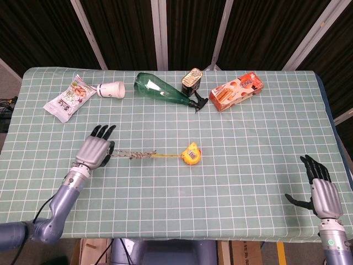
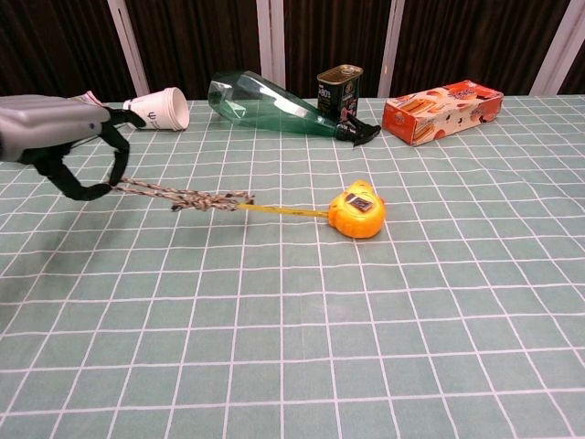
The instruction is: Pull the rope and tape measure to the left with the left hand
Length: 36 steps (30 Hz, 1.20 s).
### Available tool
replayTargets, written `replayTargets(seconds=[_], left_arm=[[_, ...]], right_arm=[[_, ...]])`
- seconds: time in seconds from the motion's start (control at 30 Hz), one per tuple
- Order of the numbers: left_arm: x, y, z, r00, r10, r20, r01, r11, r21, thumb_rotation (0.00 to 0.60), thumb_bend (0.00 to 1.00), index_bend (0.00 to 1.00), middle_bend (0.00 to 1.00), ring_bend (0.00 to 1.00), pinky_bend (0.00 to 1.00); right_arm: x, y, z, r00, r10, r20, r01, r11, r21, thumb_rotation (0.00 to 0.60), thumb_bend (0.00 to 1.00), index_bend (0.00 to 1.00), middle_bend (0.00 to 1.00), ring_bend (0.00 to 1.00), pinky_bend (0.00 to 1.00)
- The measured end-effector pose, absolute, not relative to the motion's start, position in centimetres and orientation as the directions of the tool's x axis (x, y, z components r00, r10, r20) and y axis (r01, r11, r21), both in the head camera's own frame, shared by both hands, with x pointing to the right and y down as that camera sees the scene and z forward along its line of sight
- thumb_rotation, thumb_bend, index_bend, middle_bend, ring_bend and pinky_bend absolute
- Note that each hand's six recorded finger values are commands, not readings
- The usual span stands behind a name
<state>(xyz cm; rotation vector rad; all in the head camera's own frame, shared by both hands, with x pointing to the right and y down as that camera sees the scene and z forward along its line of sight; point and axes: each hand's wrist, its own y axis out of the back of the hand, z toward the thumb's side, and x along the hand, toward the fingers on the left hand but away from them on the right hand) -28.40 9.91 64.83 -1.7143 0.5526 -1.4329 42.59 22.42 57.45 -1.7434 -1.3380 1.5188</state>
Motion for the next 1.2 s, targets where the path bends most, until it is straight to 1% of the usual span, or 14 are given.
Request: replayTargets(seconds=[0.27,0.43,0.57,0.77,0.9,1.03,1.07,1.13,1.2], left_arm=[[-35.6,9.9,61.9,0.124,-0.825,0.551,0.139,-0.536,-0.833,0.6,0.57,0.59,0.0,0.0,0.0],[-41.0,9.8,60.1,0.009,-0.855,0.519,0.158,-0.511,-0.845,0.6,0.57,0.6,0.0,0.0,0.0],[-44.9,9.6,59.3,-0.083,-0.866,0.493,0.163,-0.5,-0.851,0.6,0.57,0.6,0.0,0.0,0.0],[-50.1,8.9,57.7,-0.197,-0.885,0.422,0.192,-0.457,-0.868,0.6,0.57,0.59,0.0,0.0,0.0],[-53.3,8.5,56.8,-0.274,-0.882,0.384,0.21,-0.444,-0.871,0.6,0.56,0.59,0.0,0.0,0.0],[-55.4,8.3,56.5,-0.323,-0.873,0.365,0.214,-0.444,-0.87,0.6,0.56,0.58,0.0,0.0,0.0],[-55.7,8.3,56.5,-0.329,-0.872,0.363,0.215,-0.443,-0.87,0.6,0.55,0.56,0.0,0.0,0.0],[-56.0,8.3,56.7,-0.338,-0.868,0.363,0.211,-0.446,-0.87,0.6,0.48,0.49,0.0,0.0,0.0],[-56.1,8.5,56.9,-0.341,-0.864,0.37,0.206,-0.452,-0.868,0.6,0.3,0.35,0.0,0.0,0.0]], right_arm=[[42.4,22.5,57.3,-0.075,0.882,-0.465,0.348,-0.414,-0.841,0.6,0.17,0.0,0.0,0.0,0.0],[42.5,22.4,57.4,-0.077,0.881,-0.466,0.345,-0.415,-0.842,0.6,0.17,0.0,0.0,0.0,0.0],[42.5,22.4,57.5,-0.079,0.881,-0.467,0.345,-0.415,-0.842,0.6,0.17,0.0,0.0,0.0,0.0],[42.2,22.4,57.5,-0.069,0.88,-0.469,0.338,-0.422,-0.841,0.6,0.17,0.0,0.0,0.0,0.0],[42.1,22.4,57.6,-0.068,0.882,-0.467,0.335,-0.421,-0.843,0.6,0.17,0.0,0.0,0.0,0.0],[42.0,22.4,57.6,-0.067,0.882,-0.466,0.334,-0.421,-0.844,0.6,0.17,0.0,0.0,0.0,0.0],[42.0,22.4,57.6,-0.066,0.882,-0.466,0.333,-0.421,-0.844,0.6,0.17,0.0,0.0,0.0,0.0],[42.0,22.4,57.6,-0.066,0.882,-0.466,0.333,-0.421,-0.844,0.6,0.17,0.0,0.0,0.0,0.0],[42.1,22.4,57.6,-0.067,0.882,-0.467,0.335,-0.421,-0.843,0.6,0.17,0.0,0.0,0.0,0.0]])
